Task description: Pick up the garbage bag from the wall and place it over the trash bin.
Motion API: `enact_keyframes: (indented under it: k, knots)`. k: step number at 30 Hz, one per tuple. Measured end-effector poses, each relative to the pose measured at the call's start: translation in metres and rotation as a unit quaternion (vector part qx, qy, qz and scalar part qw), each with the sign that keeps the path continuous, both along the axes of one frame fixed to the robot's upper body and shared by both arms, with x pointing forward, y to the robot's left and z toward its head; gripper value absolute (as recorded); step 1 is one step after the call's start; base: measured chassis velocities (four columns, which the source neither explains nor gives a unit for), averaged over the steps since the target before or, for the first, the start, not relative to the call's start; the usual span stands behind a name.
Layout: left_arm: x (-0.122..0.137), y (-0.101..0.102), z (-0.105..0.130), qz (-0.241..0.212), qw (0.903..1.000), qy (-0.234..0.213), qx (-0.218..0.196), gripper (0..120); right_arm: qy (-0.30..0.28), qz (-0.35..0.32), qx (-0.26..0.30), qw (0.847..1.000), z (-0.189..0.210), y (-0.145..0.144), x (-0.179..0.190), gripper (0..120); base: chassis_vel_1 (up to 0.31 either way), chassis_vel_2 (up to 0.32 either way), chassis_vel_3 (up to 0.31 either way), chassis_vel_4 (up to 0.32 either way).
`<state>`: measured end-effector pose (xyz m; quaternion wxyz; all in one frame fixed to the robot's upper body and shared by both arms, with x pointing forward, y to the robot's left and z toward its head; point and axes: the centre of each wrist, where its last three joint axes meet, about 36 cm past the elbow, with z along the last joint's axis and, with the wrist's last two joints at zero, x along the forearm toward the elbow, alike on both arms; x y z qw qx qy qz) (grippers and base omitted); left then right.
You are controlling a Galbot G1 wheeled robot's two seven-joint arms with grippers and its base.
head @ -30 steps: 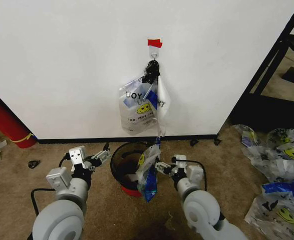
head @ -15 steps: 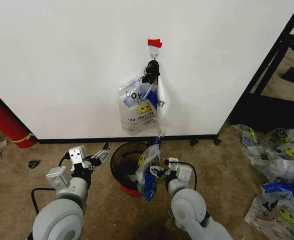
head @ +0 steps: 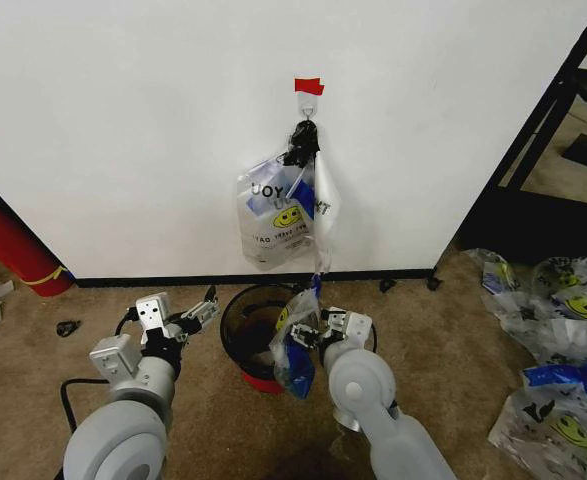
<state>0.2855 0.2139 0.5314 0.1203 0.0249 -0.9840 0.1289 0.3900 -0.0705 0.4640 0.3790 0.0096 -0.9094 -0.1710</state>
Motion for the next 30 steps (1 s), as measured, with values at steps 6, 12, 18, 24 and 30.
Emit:
enact_keyframes:
  k: [6,12,18,24,30]
  knots:
    - [-0.001,-0.001,0.0,0.002,1.0,0.0,-0.002,100,0.01,-0.007,-0.007,1.0,-0.002,0.005,0.001,90,0.0,0.0,0.0,0.0]
    - [-0.003,-0.002,-0.001,0.001,1.0,0.002,-0.004,100,0.024,-0.013,-0.004,1.0,-0.003,0.009,0.006,90,0.0,0.0,0.0,0.0]
    - [-0.003,-0.003,0.0,0.0,1.0,0.001,-0.004,100,0.033,-0.022,-0.005,0.999,-0.005,0.012,0.012,86,0.0,0.0,0.0,0.0]
    - [-0.003,-0.005,-0.002,-0.001,1.0,0.003,-0.007,100,0.037,-0.023,-0.004,0.999,-0.005,0.018,0.012,69,0.0,0.0,0.0,0.0]
    - [-0.004,-0.005,-0.001,0.0,1.0,0.005,-0.007,100,0.041,-0.026,-0.007,0.999,-0.007,0.025,0.012,49,0.0,0.0,0.0,0.0]
